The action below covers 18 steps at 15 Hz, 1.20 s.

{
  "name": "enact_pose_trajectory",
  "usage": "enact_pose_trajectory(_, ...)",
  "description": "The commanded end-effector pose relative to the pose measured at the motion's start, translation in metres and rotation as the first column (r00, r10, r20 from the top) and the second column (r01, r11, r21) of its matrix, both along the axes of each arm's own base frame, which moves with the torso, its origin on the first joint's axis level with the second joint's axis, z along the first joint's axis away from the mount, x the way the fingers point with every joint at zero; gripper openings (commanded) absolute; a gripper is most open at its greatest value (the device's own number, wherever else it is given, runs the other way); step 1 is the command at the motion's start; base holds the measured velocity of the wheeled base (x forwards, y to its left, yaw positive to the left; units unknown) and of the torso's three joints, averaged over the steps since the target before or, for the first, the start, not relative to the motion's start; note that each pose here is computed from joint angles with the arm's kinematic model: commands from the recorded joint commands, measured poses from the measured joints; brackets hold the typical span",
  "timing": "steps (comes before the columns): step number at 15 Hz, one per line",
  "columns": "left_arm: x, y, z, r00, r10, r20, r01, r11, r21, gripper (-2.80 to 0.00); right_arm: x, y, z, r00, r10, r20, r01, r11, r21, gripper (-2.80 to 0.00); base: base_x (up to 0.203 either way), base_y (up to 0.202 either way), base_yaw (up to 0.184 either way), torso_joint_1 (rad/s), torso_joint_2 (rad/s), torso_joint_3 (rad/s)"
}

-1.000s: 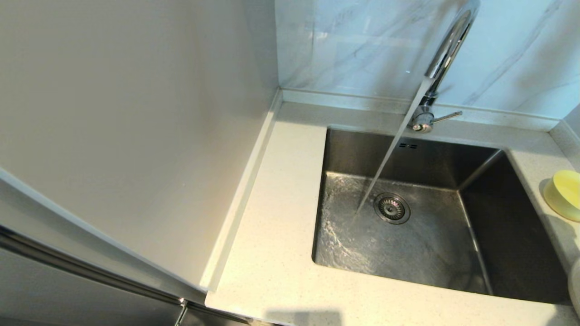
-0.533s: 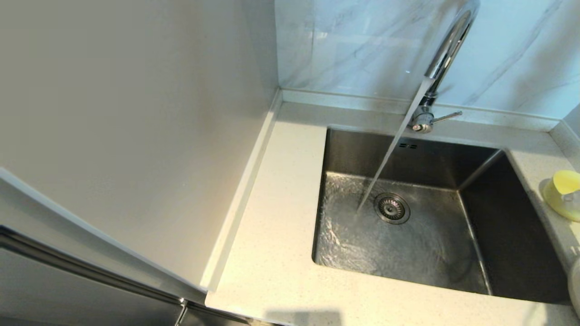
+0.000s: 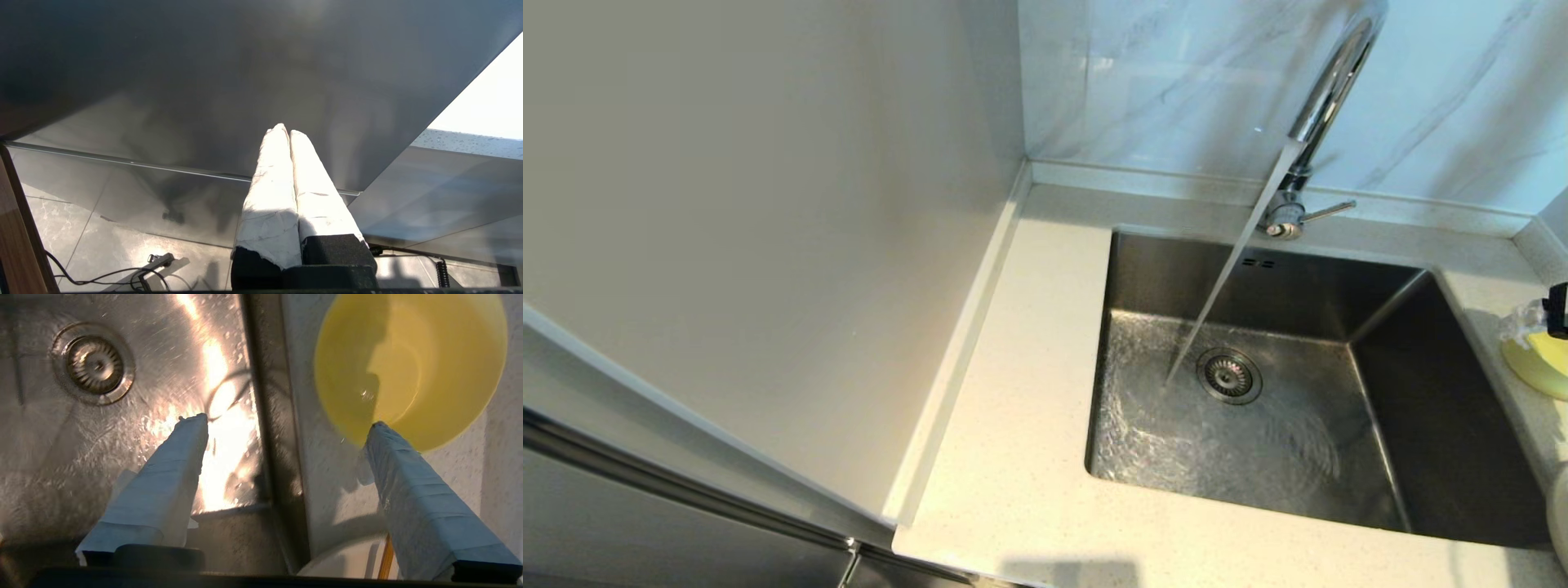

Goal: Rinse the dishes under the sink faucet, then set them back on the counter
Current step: Pick up the bowl

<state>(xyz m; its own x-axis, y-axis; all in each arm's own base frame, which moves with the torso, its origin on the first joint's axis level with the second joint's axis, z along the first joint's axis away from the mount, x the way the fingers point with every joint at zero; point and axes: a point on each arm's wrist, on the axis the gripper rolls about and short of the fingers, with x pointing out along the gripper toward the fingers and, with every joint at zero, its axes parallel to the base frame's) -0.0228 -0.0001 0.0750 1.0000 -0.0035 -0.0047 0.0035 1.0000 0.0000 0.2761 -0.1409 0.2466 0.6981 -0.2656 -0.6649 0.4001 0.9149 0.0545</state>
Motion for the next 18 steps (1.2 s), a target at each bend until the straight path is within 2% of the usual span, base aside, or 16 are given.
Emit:
enact_pose_trajectory(1,0.000,0.000,0.000,1.000,0.000,0.000,0.000,1.000,0.000,-2.80,0.019,-0.012,-0.015,1.000,-0.017,-0.025,0.017,1.000,0.000,0.00,0.000,0.000,0.000,0.000,0.00,0.000)
enact_pose_trajectory(4,0.000,0.000,0.000,1.000,-0.001,0.000,0.001,1.000,0.000,-2.80,0.039,-0.028,-0.025,0.998,-0.040,0.046,0.043,0.998,-0.055,0.00,0.000,0.000,0.000,0.000,0.00,0.000)
enact_pose_trajectory(6,0.000,0.000,0.000,1.000,0.000,0.000,0.000,1.000,0.000,-2.80,0.046,-0.035,-0.033,0.996,-0.069,0.053,0.073,0.994,-0.081,0.00,0.000,0.000,0.000,0.000,0.00,0.000)
enact_pose_trajectory(10,0.000,0.000,0.000,1.000,0.000,0.000,0.000,1.000,0.000,-2.80,0.049,-0.038,-0.037,0.996,-0.075,0.051,0.079,0.993,-0.083,0.00,0.000,0.000,0.000,0.000,0.00,0.000)
enact_pose_trajectory(11,0.000,0.000,0.000,1.000,0.000,0.000,0.000,1.000,0.000,-2.80,0.049,-0.038,-0.038,0.996,-0.075,0.048,0.078,0.994,-0.082,-2.10,0.000,0.000,0.000,0.000,0.00,0.000)
enact_pose_trajectory(12,0.000,0.000,0.000,1.000,0.000,0.000,0.000,1.000,0.000,-2.80,0.050,-0.038,-0.039,0.996,-0.073,0.044,0.076,0.994,-0.083,-2.80,0.000,0.000,0.000,0.000,0.00,0.000)
enact_pose_trajectory(18,0.000,0.000,0.000,1.000,0.000,0.000,0.000,1.000,0.000,-2.80,0.048,-0.035,-0.056,0.998,-0.059,-0.017,0.057,0.996,-0.068,-2.80,0.000,0.000,0.000,0.000,0.00,0.000)
